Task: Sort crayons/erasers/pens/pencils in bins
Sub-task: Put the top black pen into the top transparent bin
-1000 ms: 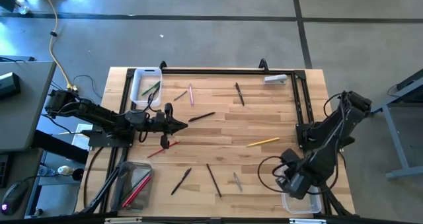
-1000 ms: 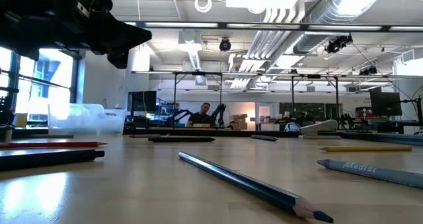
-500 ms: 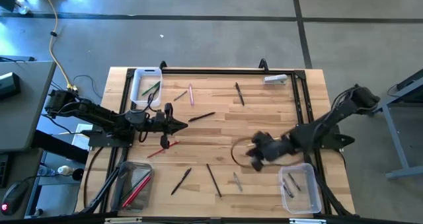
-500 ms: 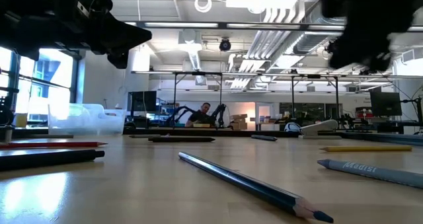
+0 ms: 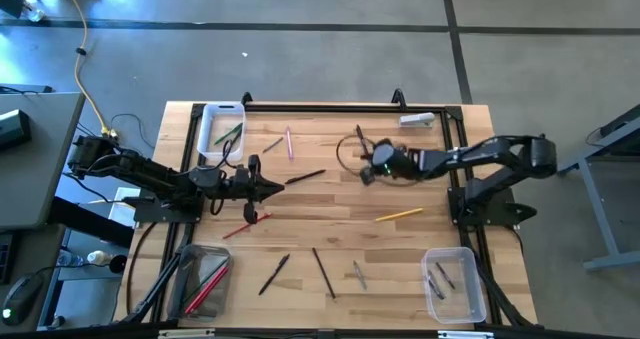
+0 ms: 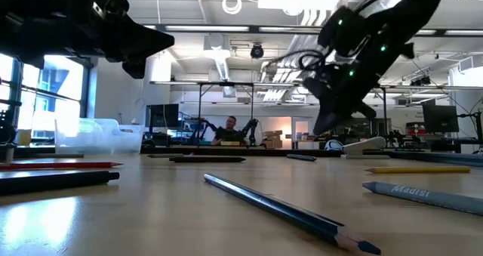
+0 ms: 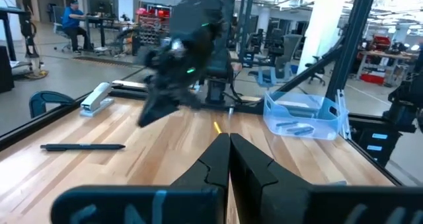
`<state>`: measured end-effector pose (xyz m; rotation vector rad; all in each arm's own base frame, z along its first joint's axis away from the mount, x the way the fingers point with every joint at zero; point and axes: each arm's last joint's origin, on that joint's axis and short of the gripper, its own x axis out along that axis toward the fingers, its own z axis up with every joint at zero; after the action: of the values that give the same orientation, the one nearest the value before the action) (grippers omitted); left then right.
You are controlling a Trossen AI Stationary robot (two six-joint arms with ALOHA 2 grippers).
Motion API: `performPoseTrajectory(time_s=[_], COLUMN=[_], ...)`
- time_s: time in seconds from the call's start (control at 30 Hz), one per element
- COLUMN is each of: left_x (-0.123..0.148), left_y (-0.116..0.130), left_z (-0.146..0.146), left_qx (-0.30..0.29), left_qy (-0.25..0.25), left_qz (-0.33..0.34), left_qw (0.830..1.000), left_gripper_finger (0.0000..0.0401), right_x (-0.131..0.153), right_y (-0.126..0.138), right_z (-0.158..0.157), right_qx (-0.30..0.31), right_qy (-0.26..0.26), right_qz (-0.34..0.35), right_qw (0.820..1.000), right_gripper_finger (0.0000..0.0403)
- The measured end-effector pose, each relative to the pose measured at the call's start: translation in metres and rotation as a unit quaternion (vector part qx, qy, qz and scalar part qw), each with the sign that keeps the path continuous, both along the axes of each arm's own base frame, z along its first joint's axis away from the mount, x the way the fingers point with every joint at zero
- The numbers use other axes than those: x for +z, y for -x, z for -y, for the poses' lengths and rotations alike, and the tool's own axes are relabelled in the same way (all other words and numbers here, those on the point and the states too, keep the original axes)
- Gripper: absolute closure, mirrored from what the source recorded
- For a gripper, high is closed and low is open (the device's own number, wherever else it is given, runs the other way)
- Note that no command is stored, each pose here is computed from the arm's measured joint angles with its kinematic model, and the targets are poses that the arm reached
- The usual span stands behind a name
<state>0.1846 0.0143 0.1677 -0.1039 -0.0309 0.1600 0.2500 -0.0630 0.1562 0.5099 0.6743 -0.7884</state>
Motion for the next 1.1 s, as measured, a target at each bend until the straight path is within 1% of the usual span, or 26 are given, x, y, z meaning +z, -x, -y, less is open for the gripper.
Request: performPoseTrajectory(time_s=[0.07, 0.13, 0.3, 0.4, 0.47, 0.53, 0.6, 0.7, 0.8, 0.93, 1.03, 1.1], left_x=[0.000, 0.000, 0.000, 0.000, 0.000, 0.000, 0.000, 0.000, 0.000, 0.000, 0.000, 0.000], left_y=[0.000, 0.000, 0.000, 0.001, 0.001, 0.001, 0.001, 0.001, 0.001, 0.002, 0.003, 0.003], left_z=[0.000, 0.000, -0.003, -0.005, -0.005, -0.005, -0.005, -0.005, -0.007, -0.012, -0.016, -0.018], left_qx=[0.001, 0.005, 0.016, 0.020, 0.021, 0.022, 0.021, 0.021, 0.032, 0.080, 0.116, 0.122], left_qy=[0.001, 0.005, 0.013, 0.021, 0.024, 0.025, 0.025, 0.027, 0.039, 0.082, 0.133, 0.146], left_qz=[0.000, 0.001, 0.002, 0.004, 0.004, 0.004, 0.005, 0.005, 0.008, 0.020, 0.038, 0.043], left_qw=[1.000, 1.000, 1.000, 1.000, 0.999, 0.999, 0.999, 0.999, 0.999, 0.993, 0.984, 0.981], left_gripper_finger=[0.0401, 0.0401, 0.0401, 0.0401, 0.0401, 0.0401, 0.0401, 0.0401, 0.0401, 0.0401, 0.0401, 0.0401], right_x=[-0.005, -0.009, -0.016, -0.024, -0.031, -0.038, -0.043, -0.047, -0.048, -0.049, -0.048, -0.045], right_y=[0.000, -0.001, -0.010, -0.014, -0.016, -0.018, -0.019, -0.021, -0.022, -0.021, -0.021, -0.022], right_z=[0.015, 0.026, 0.043, 0.050, 0.054, 0.056, 0.058, 0.058, 0.058, 0.058, 0.058, 0.057], right_qx=[-0.025, -0.035, -0.044, -0.052, -0.057, -0.061, -0.065, -0.069, -0.068, -0.057, -0.047, -0.032], right_qy=[-0.003, -0.013, -0.010, -0.013, -0.017, -0.020, -0.019, -0.013, -0.006, -0.001, 0.000, -0.003], right_qz=[-0.013, -0.019, -0.035, -0.050, -0.063, -0.075, -0.080, -0.085, -0.089, -0.096, -0.098, -0.089], right_qw=[1.000, 0.999, 0.998, 0.997, 0.996, 0.995, 0.994, 0.994, 0.994, 0.994, 0.994, 0.996], right_gripper_finger=[0.0394, 0.0375, 0.0301, 0.0265, 0.0252, 0.0248, 0.0253, 0.0280, 0.0324, 0.0385, 0.0391, 0.0385])
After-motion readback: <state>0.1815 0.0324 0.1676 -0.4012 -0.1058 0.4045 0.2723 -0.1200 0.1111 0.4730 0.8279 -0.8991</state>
